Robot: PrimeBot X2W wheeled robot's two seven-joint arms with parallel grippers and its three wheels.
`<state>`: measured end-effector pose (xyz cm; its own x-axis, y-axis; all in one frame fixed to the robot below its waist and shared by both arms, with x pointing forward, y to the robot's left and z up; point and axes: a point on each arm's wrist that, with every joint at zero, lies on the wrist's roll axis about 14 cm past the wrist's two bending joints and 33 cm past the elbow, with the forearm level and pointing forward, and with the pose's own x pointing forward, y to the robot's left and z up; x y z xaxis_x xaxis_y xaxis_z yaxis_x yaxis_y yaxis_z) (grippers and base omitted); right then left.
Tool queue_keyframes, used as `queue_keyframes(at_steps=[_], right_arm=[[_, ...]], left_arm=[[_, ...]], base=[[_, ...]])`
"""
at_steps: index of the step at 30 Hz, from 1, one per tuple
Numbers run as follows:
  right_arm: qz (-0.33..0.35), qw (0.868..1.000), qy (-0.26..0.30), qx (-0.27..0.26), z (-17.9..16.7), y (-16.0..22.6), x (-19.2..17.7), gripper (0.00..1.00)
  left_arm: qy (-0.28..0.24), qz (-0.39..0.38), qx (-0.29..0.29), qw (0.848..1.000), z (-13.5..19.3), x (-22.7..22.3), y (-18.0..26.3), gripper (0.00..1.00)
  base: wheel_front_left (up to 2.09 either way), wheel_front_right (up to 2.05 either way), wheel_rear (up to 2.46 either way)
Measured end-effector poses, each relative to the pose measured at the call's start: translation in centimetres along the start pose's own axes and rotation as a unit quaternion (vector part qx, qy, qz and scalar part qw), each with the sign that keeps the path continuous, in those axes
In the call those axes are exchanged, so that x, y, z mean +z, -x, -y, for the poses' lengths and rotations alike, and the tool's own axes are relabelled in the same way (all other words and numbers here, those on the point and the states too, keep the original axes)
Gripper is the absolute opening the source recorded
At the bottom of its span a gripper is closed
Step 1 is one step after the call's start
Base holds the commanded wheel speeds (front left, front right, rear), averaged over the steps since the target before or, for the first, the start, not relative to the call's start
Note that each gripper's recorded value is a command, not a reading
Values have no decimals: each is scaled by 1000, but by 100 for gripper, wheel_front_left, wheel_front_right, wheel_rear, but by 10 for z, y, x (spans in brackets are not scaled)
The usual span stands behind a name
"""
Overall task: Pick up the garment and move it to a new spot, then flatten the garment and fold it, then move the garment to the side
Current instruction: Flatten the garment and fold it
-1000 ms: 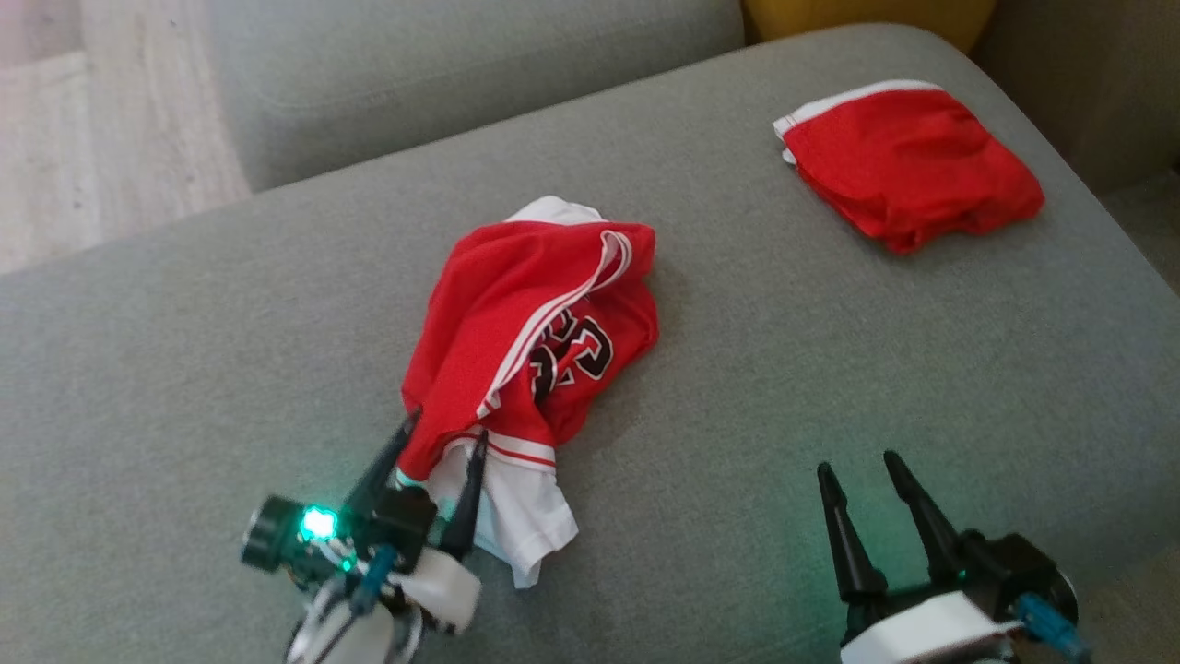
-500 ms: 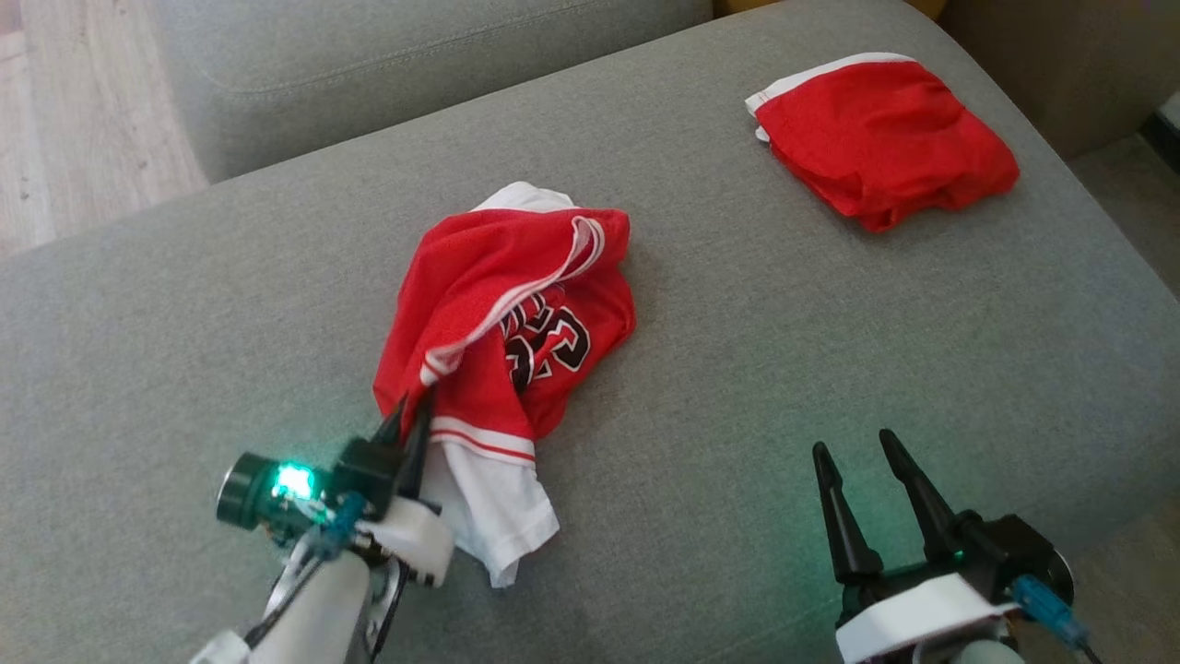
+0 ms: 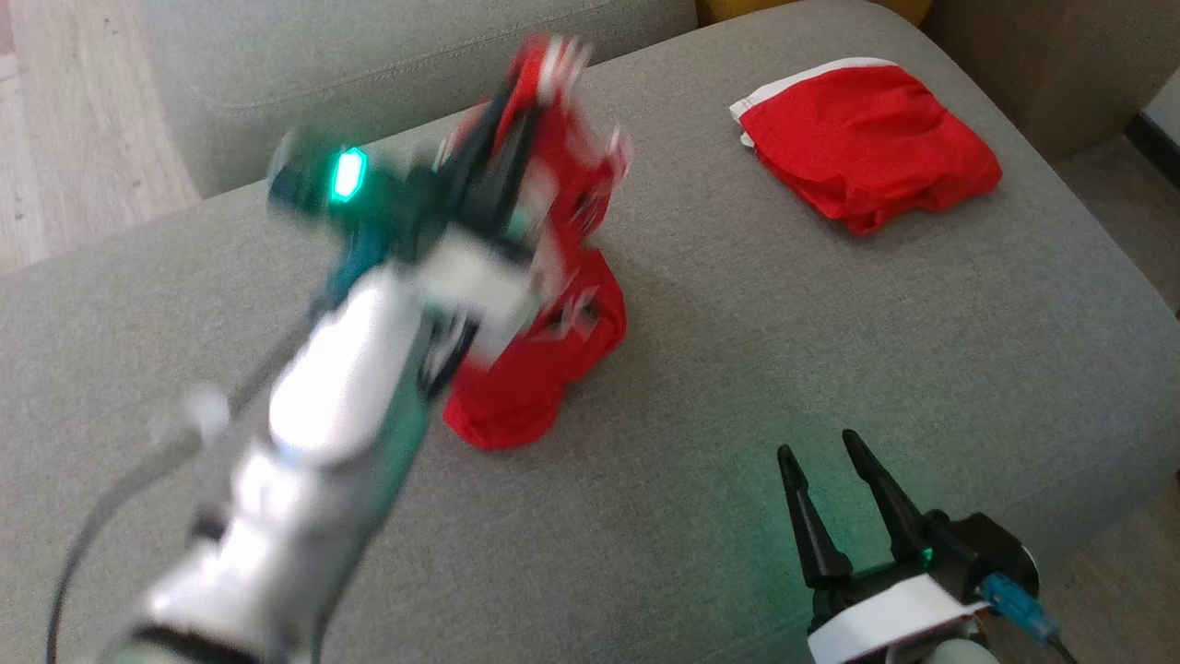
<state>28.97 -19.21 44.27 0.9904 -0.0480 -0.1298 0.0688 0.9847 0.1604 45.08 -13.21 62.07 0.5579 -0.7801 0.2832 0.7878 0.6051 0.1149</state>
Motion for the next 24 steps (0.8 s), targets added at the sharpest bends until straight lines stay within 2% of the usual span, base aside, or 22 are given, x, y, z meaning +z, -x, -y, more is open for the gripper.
queue_keyframes(at_steps=[3, 6, 9, 11, 12, 13, 14, 17, 18, 21, 24], right_arm=[[7, 1000, -4, 8, -5, -2, 4, 100], [20, 1000, -7, 17, -10, -7, 13, 100], [25, 999, -8, 30, -17, -9, 15, 100], [26, 999, -8, 37, -21, -10, 16, 100], [27, 999, -8, 40, -23, -11, 16, 100], [27, 999, -8, 45, -26, -12, 16, 100], [26, 998, -7, 48, -27, -13, 16, 100], [19, 998, 0, 57, -31, -16, 12, 100], [19, 998, 0, 57, -31, -16, 12, 100], [8, 997, 11, 76, -41, -22, 6, 100], [-5, 995, 19, 93, -50, -29, -1, 100]], left_arm=[[-16, 86, -42, 995, 11, 75, -37, 0], [-33, 187, -52, 980, 3, 167, -57, 0], [-69, 271, -18, 960, -29, 247, -50, 0], [-86, 281, 31, 955, -64, 261, -38, 0], [-91, 273, 59, 956, -83, 257, -31, 0], [-90, 234, 122, 960, -124, 224, -9, 0], [-78, 202, 150, 965, -141, 196, 5, 0], [-14, 83, 231, 969, -172, 83, 68, 0], [-14, 83, 231, 969, -172, 83, 68, 0], [54, -42, 312, 948, -174, -25, 159, 0], [88, -140, 365, 916, -161, -93, 240, 0]], base=[[0, 0, 0], [0, 0, 0], [0, 0, 0], [0, 0, 0], [0, 0, 0], [0, 0, 0], [0, 0, 0], [0, 0, 0], [0, 0, 0], [0, 0, 0], [0, 0, 0]])
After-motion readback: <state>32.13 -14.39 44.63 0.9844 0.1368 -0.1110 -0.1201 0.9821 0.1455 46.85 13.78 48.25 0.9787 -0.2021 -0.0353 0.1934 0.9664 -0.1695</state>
